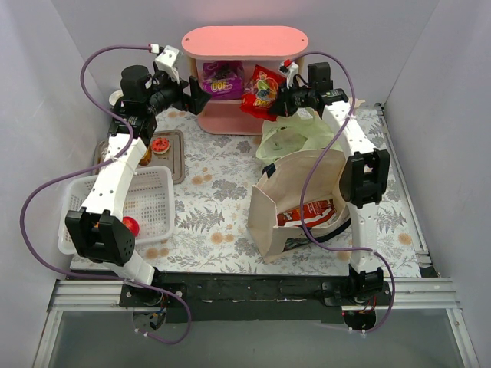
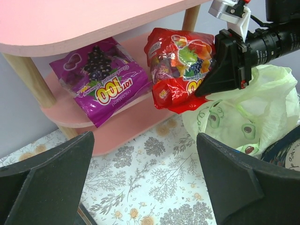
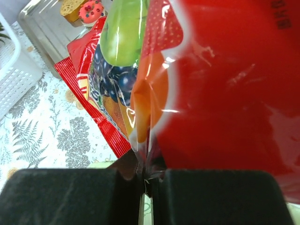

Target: Untie the knot of the grocery bags and take out the mixed food

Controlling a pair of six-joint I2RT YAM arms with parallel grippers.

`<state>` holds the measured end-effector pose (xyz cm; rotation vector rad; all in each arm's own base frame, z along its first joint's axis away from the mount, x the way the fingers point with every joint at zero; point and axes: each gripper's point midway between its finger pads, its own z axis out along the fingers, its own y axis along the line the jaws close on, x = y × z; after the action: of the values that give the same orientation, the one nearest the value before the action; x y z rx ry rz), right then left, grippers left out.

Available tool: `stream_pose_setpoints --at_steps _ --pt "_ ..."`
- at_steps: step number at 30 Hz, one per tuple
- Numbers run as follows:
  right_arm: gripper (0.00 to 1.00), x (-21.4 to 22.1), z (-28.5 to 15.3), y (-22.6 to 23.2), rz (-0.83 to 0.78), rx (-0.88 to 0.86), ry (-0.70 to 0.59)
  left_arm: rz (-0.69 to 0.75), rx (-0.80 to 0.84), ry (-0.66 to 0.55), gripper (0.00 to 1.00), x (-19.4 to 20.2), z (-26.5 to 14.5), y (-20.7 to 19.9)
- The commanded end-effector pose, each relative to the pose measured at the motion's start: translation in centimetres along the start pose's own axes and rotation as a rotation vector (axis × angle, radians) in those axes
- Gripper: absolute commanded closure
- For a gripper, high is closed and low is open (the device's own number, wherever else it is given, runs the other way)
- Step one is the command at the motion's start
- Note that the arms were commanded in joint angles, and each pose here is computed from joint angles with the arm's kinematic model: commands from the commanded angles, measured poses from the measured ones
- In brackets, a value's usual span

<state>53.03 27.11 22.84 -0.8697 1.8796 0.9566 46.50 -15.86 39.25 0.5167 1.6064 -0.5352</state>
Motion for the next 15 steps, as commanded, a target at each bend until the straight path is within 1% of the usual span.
stream_pose_setpoints --at_steps 1,3,5,8,10,15 --pt "0.97 -10.0 -2.9 0.9 -0.28 0.062 -0.242 0.028 0.024 -0.042 0.1 -2.3 -1.4 -1.2" --pt "0.99 -9.4 -2.9 1.4 -0.263 0.034 -0.233 0.024 0.029 -0.042 0.1 -2.3 -1.5 -1.3" --pt "0.99 -9.9 -3.5 3.2 -0.259 -0.023 -0.248 0.017 0.038 -0.041 0.09 -2.2 -1.5 -1.5" --pt "0.99 -9.9 -3.9 4.5 -0.217 -0.082 -0.252 0.012 0.05 -0.042 0.09 -2.2 -1.7 -1.9" --pt "0.99 -10.2 -4.1 5.3 -0.22 -0.107 -0.256 0.007 0.066 -0.038 0.09 -2.1 -1.7 -2.2" --pt "0.99 -11.6 -4.8 5.9 -0.208 -0.109 -0.292 0.015 0.082 -0.038 0.09 -2.5 -2.0 -2.6"
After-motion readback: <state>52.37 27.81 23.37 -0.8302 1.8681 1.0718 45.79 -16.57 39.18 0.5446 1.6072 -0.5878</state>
